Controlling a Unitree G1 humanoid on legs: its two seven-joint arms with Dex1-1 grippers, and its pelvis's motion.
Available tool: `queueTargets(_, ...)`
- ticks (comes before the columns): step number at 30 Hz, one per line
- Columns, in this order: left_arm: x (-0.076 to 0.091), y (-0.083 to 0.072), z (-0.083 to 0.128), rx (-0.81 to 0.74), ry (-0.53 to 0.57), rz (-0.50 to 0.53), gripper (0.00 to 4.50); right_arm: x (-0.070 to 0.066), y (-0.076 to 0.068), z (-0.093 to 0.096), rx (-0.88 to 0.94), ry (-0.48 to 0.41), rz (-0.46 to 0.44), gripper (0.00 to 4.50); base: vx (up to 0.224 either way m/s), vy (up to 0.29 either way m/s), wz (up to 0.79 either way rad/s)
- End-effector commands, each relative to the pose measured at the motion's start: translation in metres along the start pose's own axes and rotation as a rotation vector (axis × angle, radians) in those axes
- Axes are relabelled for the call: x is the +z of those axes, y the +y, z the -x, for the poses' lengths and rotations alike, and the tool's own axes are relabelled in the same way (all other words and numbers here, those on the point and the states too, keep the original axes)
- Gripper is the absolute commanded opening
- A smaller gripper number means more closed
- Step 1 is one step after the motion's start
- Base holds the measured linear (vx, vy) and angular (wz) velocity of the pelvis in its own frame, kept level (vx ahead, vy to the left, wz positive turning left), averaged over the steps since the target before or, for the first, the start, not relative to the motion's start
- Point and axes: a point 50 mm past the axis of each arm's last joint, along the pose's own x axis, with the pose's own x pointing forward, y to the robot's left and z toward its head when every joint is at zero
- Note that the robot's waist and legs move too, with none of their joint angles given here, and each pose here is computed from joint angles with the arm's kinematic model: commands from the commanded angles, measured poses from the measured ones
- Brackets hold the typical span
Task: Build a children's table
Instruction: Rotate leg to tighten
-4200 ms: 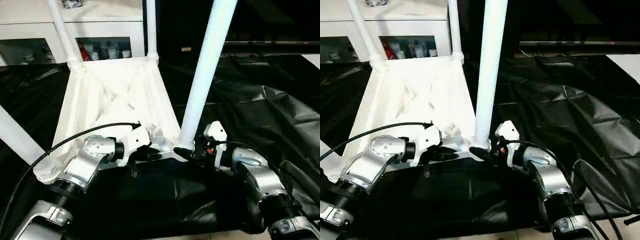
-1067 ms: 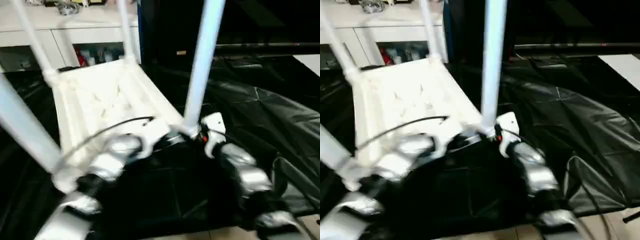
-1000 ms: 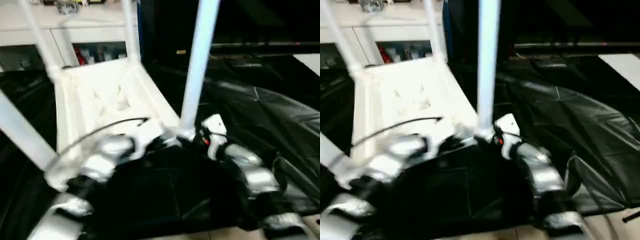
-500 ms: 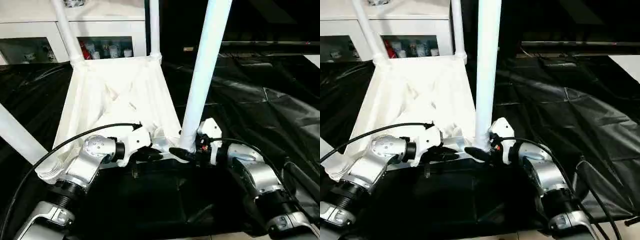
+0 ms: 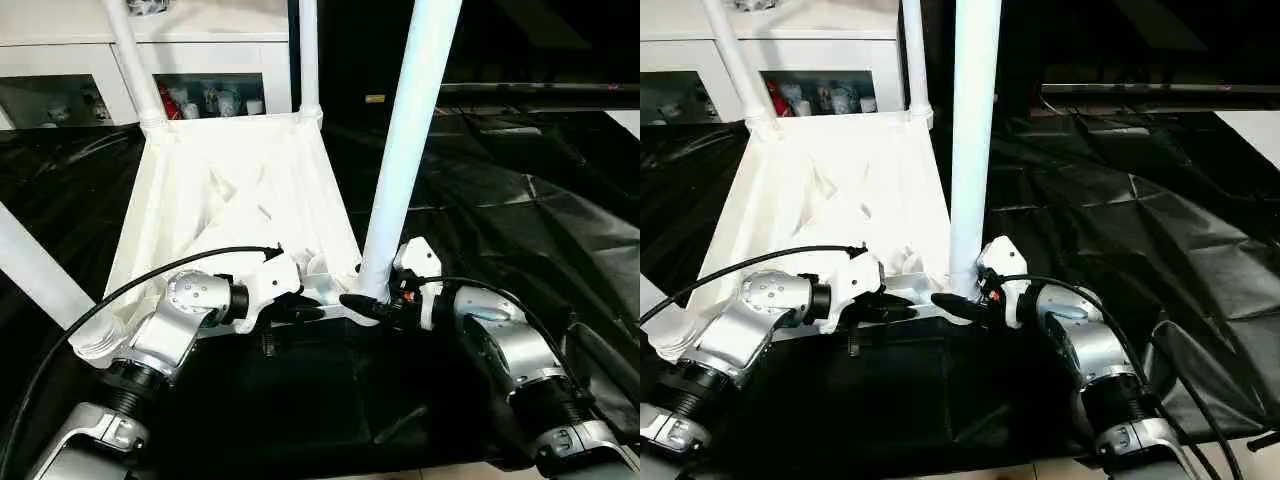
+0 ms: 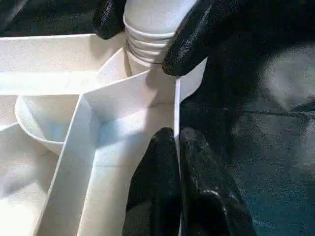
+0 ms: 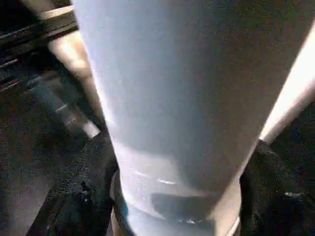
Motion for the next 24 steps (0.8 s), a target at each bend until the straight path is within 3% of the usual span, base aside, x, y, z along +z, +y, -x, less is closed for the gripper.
queueTargets(1, -0.012, -0.006, -0.011, 0.043, 0.017, 0.087, 0.00, -0.014, -0.006, 0.001, -0.125, 0.056, -0.030, 2.77, 0.000, 0.000, 0.00)
queueTargets(4, -0.009, -0.001, -0.021, 0.111, 0.018, 0.109, 0.00, -0.019, -0.009, -0.004, -0.256, 0.061, -0.069, 2.77, 0.000, 0.000, 0.00)
queueTargets(6, -0.001, 0.005, -0.039, 0.220, 0.015, 0.161, 0.00, -0.027, -0.009, -0.012, -0.473, 0.056, -0.182, 2.76, 0.000, 0.000, 0.00)
queueTargets(10, 0.010, 0.006, -0.058, 0.300, 0.015, 0.176, 0.00, -0.030, 0.001, -0.027, -0.563, 0.059, -0.271, 2.76, 0.000, 0.000, 0.00)
queueTargets(13, 0.020, 0.003, -0.073, 0.305, 0.008, 0.160, 0.00, -0.021, 0.010, -0.044, -0.527, 0.061, -0.181, 2.76, 0.000, 0.000, 0.00)
queueTargets(15, 0.022, 0.001, -0.075, 0.287, 0.008, 0.136, 0.00, -0.017, 0.010, -0.046, -0.518, 0.027, -0.203, 2.76, 0.000, 0.000, 0.00)
queueTargets(16, 0.021, 0.000, -0.074, 0.279, 0.008, 0.132, 0.00, -0.014, 0.009, -0.046, -0.505, 0.001, -0.213, 2.76, 0.000, 0.000, 0.00)
queueTargets(17, 0.020, 0.001, -0.073, 0.274, 0.004, 0.128, 0.00, -0.011, 0.009, -0.045, -0.487, -0.015, -0.202, 3.32, 0.000, 0.000, 0.00)
queueTargets(18, 0.019, 0.001, -0.070, 0.267, 0.002, 0.122, 0.00, -0.008, 0.008, -0.044, -0.466, -0.033, -0.186, 3.46, 0.000, 0.000, 0.00)
queueTargets(21, 0.016, 0.002, -0.066, 0.257, 0.002, 0.114, 0.00, -0.006, 0.007, -0.042, -0.443, -0.045, -0.165, 3.53, 0.000, 0.000, 0.00)
queueTargets(24, 0.008, 0.004, -0.051, 0.197, -0.002, 0.104, 0.00, 0.001, 0.005, -0.032, -0.292, -0.056, -0.101, 3.66, 0.000, 0.000, 0.00)
